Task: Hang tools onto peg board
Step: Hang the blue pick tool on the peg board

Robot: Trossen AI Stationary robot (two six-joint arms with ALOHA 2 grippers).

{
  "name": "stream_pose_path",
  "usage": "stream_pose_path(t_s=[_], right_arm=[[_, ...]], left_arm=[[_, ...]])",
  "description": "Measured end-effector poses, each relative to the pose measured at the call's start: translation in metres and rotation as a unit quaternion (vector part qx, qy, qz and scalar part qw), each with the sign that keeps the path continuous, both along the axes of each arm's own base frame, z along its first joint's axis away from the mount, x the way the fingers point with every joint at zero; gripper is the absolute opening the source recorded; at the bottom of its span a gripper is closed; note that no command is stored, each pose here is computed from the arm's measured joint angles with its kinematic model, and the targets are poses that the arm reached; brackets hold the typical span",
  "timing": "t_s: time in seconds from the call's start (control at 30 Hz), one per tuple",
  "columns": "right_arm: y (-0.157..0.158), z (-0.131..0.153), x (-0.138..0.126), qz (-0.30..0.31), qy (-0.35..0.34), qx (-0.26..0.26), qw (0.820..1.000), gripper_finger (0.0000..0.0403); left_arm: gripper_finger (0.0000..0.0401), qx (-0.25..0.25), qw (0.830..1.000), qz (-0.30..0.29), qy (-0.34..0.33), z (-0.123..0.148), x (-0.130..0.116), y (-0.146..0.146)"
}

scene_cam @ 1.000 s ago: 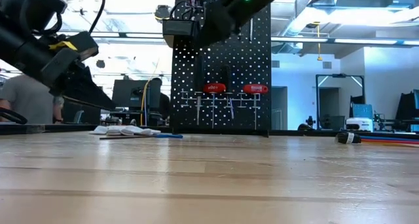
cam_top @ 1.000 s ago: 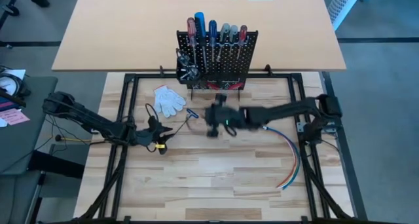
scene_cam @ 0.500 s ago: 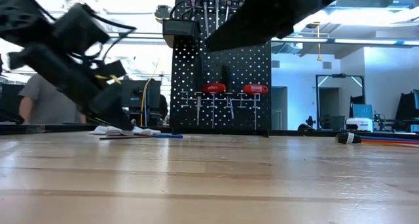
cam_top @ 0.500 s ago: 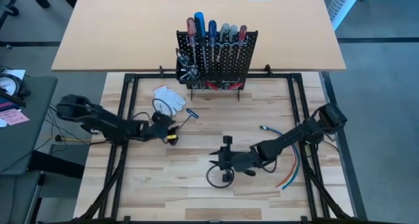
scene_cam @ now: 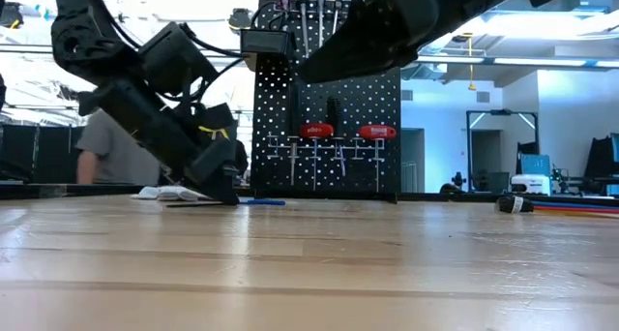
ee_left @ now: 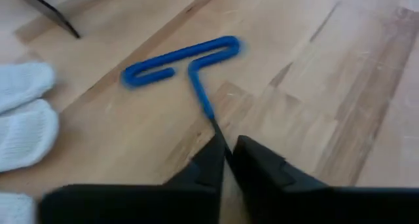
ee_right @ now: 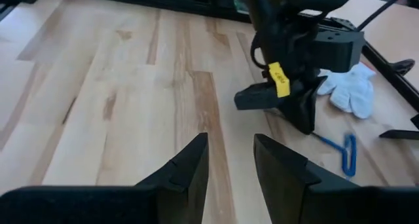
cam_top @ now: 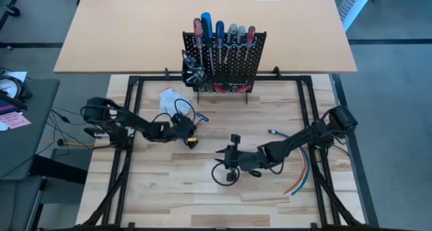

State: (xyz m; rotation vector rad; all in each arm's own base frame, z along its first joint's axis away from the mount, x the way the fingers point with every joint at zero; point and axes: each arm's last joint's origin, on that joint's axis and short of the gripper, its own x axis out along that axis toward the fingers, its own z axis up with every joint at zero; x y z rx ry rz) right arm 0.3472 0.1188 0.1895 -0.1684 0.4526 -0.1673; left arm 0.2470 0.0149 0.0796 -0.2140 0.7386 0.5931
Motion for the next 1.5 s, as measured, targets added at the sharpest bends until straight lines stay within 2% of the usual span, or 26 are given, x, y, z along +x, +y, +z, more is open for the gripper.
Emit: stream_pose_path(t_s=[0.07, 0.3, 0.5, 0.73, 1.07, 1.17, 1.37, 1.5], right_arm=[[0.000, 0.000, 0.000, 0.000, 0.001, 0.002, 1.000, 0.0129], [-0.004, -0.008, -0.004, -0.023, 0.039, 0.021, 0.999, 0.0129], [-0.017, -0.013, -0.003, -0.054, 0.059, 0.039, 0.996, 0.0129], [-0.020, -0.013, -0.002, -0.061, 0.060, 0.042, 0.995, 0.0129], [-0.020, -0.013, -0.003, -0.061, 0.061, 0.042, 0.995, 0.0129], [-0.025, -0.023, -0.007, -0.064, 0.050, 0.048, 0.996, 0.0131], [-0.053, -0.047, -0.021, -0.066, -0.017, 0.129, 0.989, 0.0161], [-0.070, -0.052, -0.023, -0.062, -0.038, 0.183, 0.980, 0.0197]], left_arm=[[0.0011, -0.007, 1.000, -0.006, 0.000, 0.001, 0.000, -0.001], [0.0003, -0.017, 1.000, -0.019, -0.008, 0.006, -0.001, -0.008], [0.0001, -0.038, 0.997, -0.064, -0.029, 0.019, -0.003, -0.024], [0.0000, -0.056, 0.988, -0.125, -0.071, 0.042, -0.008, -0.046], [0.0001, -0.003, 0.987, -0.128, -0.100, 0.055, -0.012, -0.064], [0.0001, 0.020, 0.987, -0.118, -0.111, 0.057, -0.012, -0.067], [0.0001, 0.056, 0.980, -0.130, -0.138, 0.063, -0.011, -0.076], [0.0001, 0.073, 0.971, -0.149, -0.171, 0.071, -0.009, -0.082]])
